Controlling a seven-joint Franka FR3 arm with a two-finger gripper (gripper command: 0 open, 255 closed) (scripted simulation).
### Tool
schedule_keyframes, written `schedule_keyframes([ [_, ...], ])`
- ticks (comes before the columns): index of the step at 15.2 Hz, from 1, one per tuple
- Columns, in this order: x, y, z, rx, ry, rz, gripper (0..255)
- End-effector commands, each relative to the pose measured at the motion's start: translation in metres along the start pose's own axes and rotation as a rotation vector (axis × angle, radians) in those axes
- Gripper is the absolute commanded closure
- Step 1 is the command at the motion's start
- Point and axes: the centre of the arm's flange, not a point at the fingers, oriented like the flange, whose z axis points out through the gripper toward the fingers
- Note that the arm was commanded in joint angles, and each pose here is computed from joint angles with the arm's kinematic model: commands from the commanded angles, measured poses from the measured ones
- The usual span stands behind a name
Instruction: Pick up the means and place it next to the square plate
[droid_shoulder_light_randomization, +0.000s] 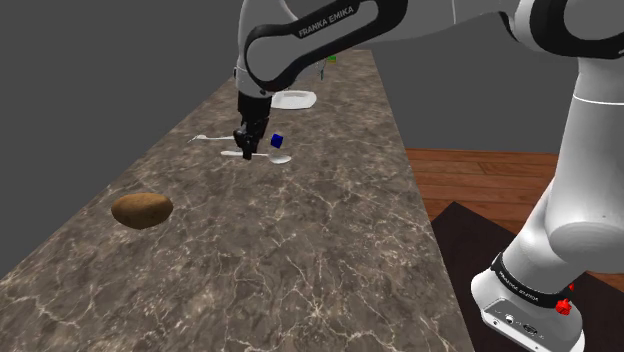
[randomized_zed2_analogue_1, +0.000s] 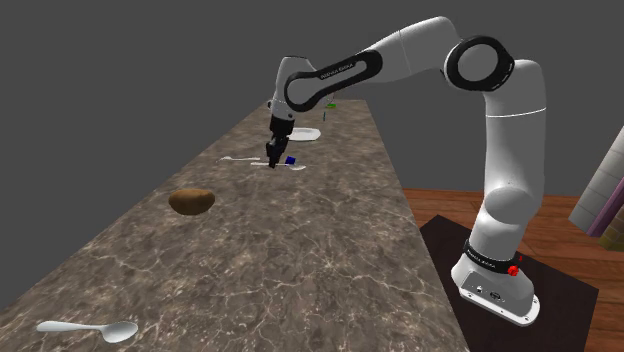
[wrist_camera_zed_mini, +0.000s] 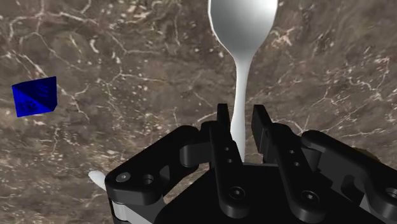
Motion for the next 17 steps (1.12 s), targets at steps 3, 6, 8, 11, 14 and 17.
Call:
schedule_keyframes([
  [3,0.004,0.053,-0.005,0.001,0.0,-0.001,255],
  [6,0.007,0.093,-0.009,0.001,0.0,-0.001,255],
  [8,0.009,0.119,-0.012,0.001,0.0,-0.001,255],
  [11,0.013,0.158,-0.016,0.001,0.0,-0.001,255],
  [14,0.016,0.197,-0.02,0.001,0.0,-0.001,255],
  [17,0.019,0.236,-0.025,0.001,0.0,-0.001,255],
])
